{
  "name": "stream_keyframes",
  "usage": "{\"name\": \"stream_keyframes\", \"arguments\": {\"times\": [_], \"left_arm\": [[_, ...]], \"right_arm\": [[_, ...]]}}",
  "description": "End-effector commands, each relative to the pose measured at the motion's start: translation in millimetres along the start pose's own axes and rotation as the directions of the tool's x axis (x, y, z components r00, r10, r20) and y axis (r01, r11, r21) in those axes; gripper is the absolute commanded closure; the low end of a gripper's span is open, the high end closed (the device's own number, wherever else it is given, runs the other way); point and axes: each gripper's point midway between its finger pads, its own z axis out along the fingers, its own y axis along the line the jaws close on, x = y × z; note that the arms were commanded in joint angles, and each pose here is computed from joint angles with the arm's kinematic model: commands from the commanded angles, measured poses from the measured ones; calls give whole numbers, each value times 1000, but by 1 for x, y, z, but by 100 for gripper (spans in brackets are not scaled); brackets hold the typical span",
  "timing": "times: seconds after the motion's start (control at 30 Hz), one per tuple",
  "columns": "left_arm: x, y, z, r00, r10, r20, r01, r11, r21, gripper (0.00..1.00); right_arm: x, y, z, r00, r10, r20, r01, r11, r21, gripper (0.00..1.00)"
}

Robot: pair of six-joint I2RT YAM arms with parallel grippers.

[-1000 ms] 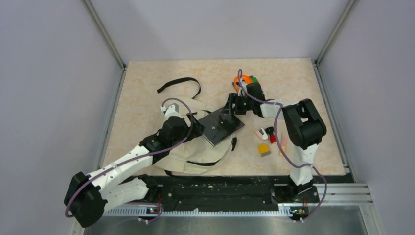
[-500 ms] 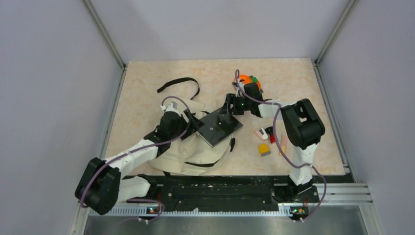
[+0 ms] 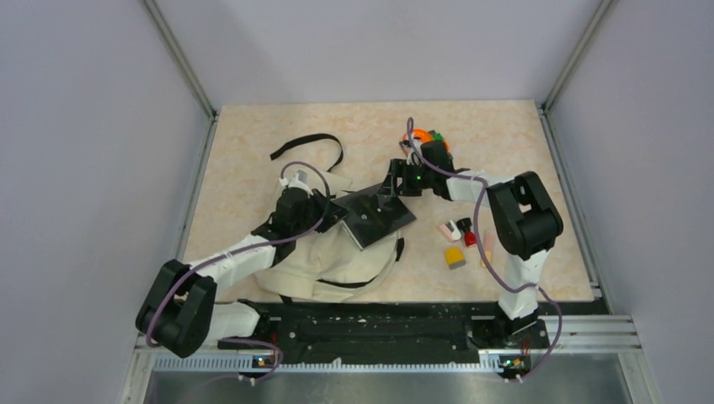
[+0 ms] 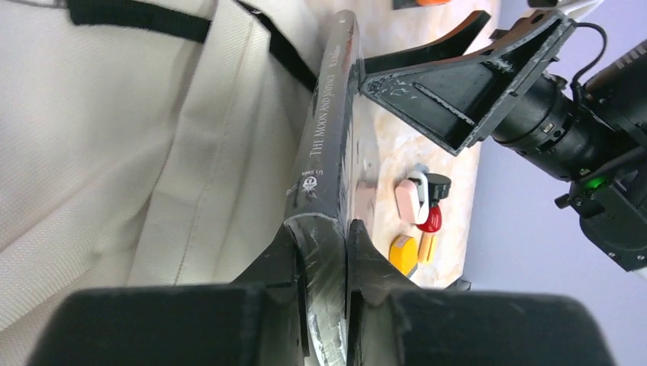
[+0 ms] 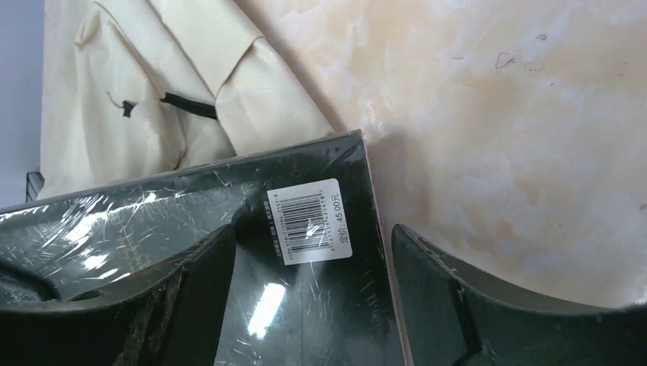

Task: Pack the student bag
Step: Pick up the book from the center of the board.

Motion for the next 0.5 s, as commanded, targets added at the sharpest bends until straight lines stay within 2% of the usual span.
{"name": "stream_keyframes", "arguments": {"times": [0.0, 0.13, 0.3, 0.47], "left_arm": [[-22, -40, -20, 968, 209, 137, -229, 963, 145, 100], [-39, -70, -50, 930, 276, 241, -327, 923, 204, 100], [-58, -120, -104, 875, 282, 393, -421, 845, 331, 100], [-58, -167, -154, 851, 295, 434, -489, 746, 452, 100]], "right_arm": [[52, -9, -20, 984, 20, -176, -3, 995, 99, 27], [10, 10, -60, 996, -71, -47, 74, 994, 77, 23], [-36, 49, -122, 975, -177, 134, 173, 984, 36, 15], [-53, 101, -174, 926, -262, 272, 293, 953, -80, 11]]}}
